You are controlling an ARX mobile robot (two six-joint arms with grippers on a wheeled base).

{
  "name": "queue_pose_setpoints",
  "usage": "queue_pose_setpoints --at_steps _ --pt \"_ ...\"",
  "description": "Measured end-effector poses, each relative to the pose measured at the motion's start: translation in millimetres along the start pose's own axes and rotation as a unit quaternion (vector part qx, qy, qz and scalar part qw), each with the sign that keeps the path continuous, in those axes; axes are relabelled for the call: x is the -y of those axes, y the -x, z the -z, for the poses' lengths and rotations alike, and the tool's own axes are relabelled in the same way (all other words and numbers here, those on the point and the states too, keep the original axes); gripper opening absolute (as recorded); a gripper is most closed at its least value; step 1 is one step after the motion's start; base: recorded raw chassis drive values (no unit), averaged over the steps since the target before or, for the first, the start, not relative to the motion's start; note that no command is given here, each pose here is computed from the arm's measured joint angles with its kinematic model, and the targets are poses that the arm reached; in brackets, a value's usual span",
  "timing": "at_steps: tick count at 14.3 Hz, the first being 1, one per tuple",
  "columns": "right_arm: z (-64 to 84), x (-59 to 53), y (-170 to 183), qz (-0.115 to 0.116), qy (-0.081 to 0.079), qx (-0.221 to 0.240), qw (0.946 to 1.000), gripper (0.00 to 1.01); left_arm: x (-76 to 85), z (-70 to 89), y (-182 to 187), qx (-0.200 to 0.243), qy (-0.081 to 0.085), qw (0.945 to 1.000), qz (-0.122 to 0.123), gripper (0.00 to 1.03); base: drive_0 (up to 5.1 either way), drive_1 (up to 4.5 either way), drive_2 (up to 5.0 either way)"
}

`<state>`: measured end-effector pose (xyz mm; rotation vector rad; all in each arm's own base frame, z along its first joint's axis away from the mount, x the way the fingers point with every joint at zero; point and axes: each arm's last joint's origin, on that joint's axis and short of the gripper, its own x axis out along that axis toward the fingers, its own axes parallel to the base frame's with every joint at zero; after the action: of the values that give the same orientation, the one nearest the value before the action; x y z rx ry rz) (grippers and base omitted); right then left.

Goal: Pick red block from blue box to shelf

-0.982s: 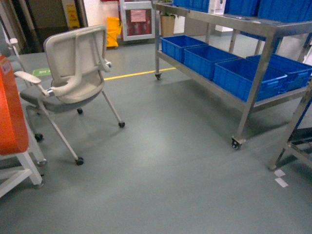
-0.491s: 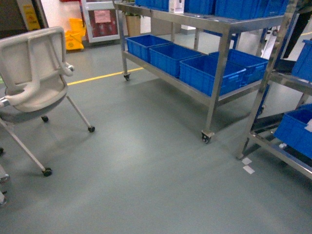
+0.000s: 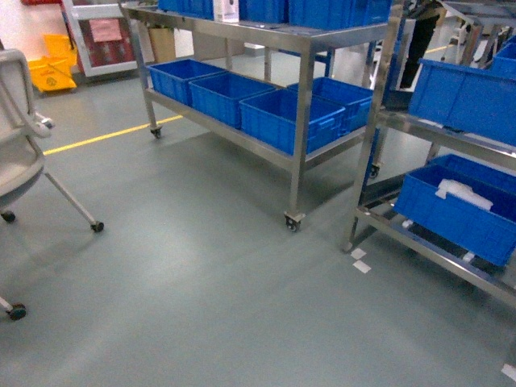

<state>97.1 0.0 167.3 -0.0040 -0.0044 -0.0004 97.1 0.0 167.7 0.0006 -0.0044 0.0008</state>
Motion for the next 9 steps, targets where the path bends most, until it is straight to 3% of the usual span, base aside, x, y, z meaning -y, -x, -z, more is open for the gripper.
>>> queue_pose_setpoints --at_steps 9 --pt "0.0 0.0 0.0 0.000 0.000 0.000 1.0000 0.24 0.0 0.0 0.0 0.000 0.000 1.0000 0.000 0.98 -1.5 -1.49 -1.5"
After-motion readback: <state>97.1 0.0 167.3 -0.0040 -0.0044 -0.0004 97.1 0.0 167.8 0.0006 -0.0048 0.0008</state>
